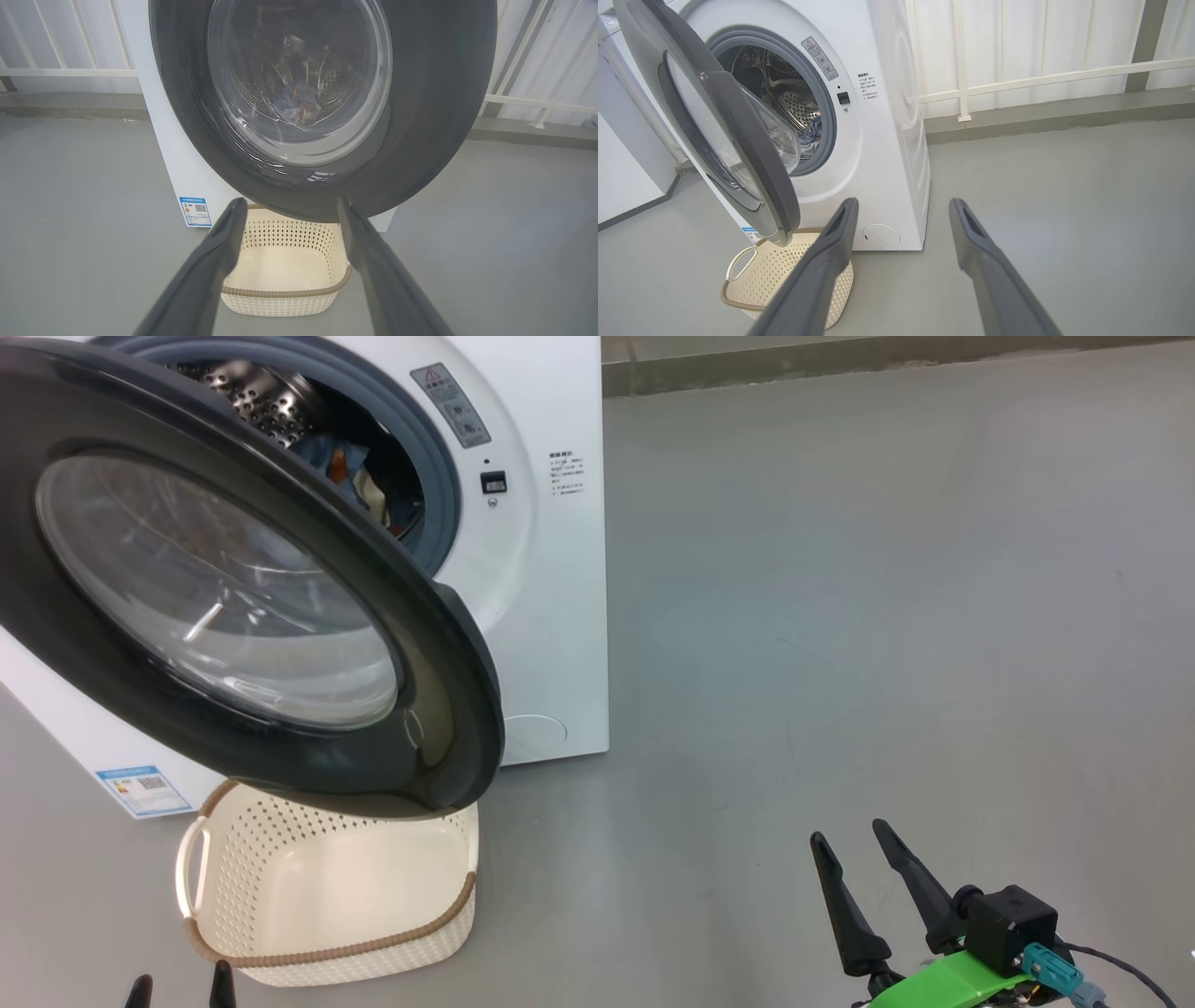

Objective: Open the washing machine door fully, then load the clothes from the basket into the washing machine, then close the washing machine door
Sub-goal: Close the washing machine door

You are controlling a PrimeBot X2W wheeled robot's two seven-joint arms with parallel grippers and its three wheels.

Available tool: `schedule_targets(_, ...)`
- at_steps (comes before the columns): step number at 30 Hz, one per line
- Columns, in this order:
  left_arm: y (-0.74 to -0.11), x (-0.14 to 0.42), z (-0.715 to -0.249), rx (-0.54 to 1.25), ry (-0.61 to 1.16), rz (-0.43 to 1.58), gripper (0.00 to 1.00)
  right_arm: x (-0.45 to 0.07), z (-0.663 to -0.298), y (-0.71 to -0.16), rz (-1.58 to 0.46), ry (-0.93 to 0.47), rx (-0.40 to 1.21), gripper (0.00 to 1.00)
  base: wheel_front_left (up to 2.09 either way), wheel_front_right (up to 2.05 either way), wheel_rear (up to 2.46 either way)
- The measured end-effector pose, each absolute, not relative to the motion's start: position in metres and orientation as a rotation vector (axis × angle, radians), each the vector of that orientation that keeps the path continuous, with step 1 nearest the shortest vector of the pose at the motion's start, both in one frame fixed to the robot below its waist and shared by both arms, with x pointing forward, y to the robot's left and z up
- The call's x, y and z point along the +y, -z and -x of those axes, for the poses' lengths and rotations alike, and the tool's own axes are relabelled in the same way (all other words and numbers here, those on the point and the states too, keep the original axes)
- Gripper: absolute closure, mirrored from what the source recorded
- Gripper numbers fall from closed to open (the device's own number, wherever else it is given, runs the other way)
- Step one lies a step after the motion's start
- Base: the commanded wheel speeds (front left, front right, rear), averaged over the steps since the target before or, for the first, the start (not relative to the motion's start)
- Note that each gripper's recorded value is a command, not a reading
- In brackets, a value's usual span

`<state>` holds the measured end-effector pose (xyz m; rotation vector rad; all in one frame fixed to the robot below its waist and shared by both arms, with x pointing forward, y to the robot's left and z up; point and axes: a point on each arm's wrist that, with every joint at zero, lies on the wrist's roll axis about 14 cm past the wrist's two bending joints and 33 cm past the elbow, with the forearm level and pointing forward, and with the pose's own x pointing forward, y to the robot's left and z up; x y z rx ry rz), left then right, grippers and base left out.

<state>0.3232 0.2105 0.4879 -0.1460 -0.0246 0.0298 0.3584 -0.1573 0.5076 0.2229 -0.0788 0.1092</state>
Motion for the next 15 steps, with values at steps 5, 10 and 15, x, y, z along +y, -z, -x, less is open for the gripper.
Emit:
schedule_targets(5, -0.4885, 0.2122, -0.3224, -0.028, -0.037, 0.147, 0.00, -0.1565, -0.3586, -0.5082, -0.223, -0.112, -0.080, 0.00, 0.00, 0.00, 0.00)
schedule_targets(10, -0.4882, 0.2135, -0.3212, -0.027, -0.043, 0.149, 0.00, -0.1550, -0.3593, -0.5083, -0.223, -0.117, -0.080, 0.00, 0.00, 0.00, 0.00)
schedule_targets(15, -0.4874, 0.2156, -0.3197, -0.025, -0.050, 0.149, 0.00, -0.1529, -0.3603, -0.5081, -0.223, -0.123, -0.079, 0.00, 0.00, 0.00, 0.00)
